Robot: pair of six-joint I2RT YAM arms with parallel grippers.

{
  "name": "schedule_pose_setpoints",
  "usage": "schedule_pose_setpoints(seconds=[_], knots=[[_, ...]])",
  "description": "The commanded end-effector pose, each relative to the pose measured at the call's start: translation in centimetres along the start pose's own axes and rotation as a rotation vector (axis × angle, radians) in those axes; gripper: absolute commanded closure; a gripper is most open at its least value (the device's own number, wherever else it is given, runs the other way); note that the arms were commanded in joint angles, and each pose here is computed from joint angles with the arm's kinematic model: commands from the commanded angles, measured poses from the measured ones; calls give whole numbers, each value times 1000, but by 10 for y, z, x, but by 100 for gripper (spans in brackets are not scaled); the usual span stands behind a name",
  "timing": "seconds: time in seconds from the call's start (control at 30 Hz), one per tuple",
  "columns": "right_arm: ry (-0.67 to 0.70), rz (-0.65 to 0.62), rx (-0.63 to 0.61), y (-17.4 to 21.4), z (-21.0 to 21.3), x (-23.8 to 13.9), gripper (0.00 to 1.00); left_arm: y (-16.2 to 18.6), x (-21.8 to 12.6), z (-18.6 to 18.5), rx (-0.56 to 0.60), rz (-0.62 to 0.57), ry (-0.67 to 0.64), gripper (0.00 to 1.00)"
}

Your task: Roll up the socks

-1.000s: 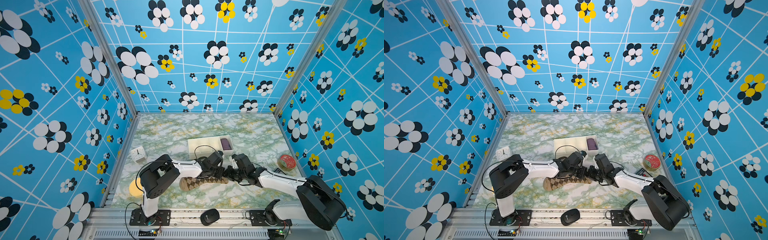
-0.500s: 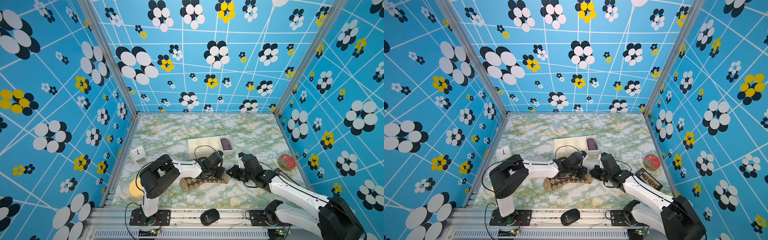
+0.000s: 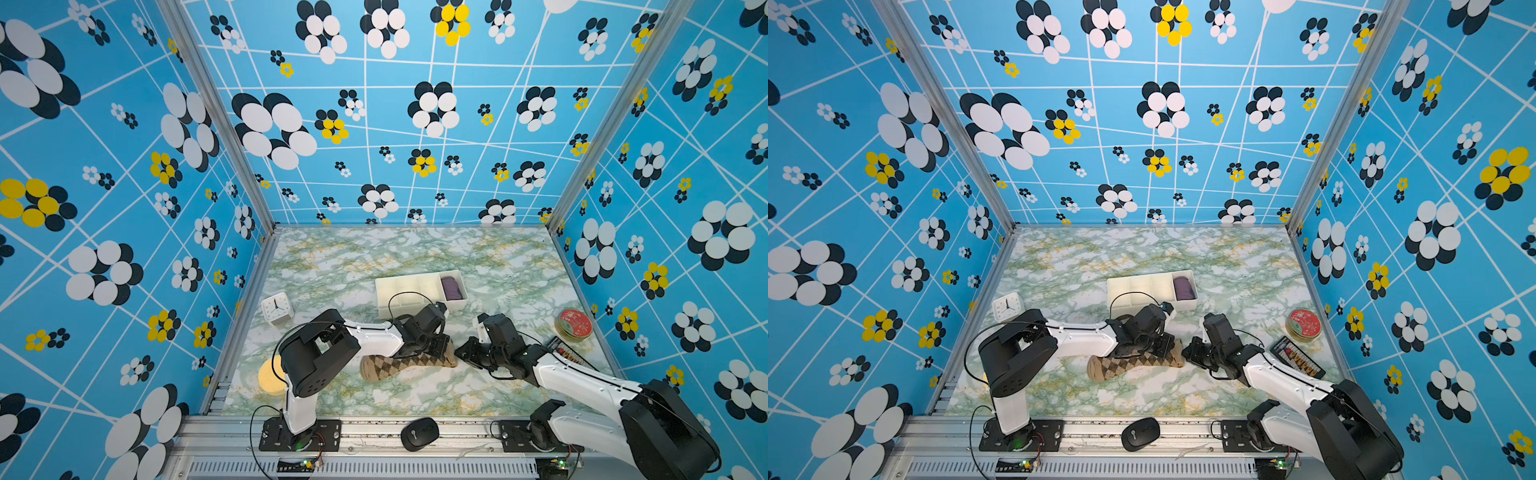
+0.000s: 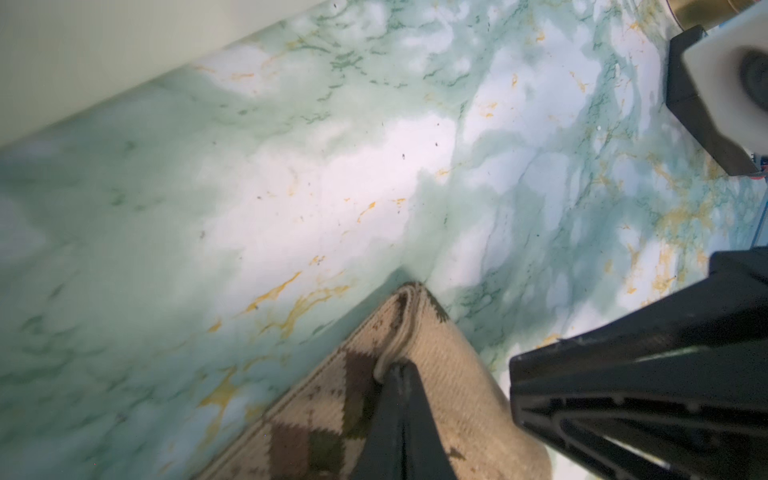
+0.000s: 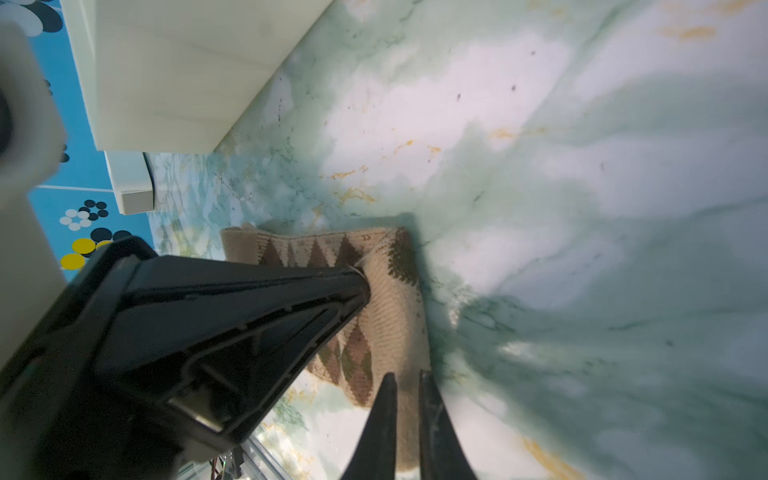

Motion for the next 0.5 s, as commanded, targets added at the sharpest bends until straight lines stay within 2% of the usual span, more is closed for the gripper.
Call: schedule_pose_setpoints(seconds=[0.0,0.47], knots=[[-26,14,18,3,-1,3,86,26,9,16,-27,94,-29,96],[-4,44,23,7,-10,12,81,24,8,14,-52,84,21,96]])
Point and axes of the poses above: each gripper's point midway between its finger pads, its own x axis out along the fingers, its own z axis along the line the jaws close on, y = z × x, the point moved 4 cm from there along -x, back along the fingers, and after that the axes turned 2 degrees about -x, right-handed, at the moved point
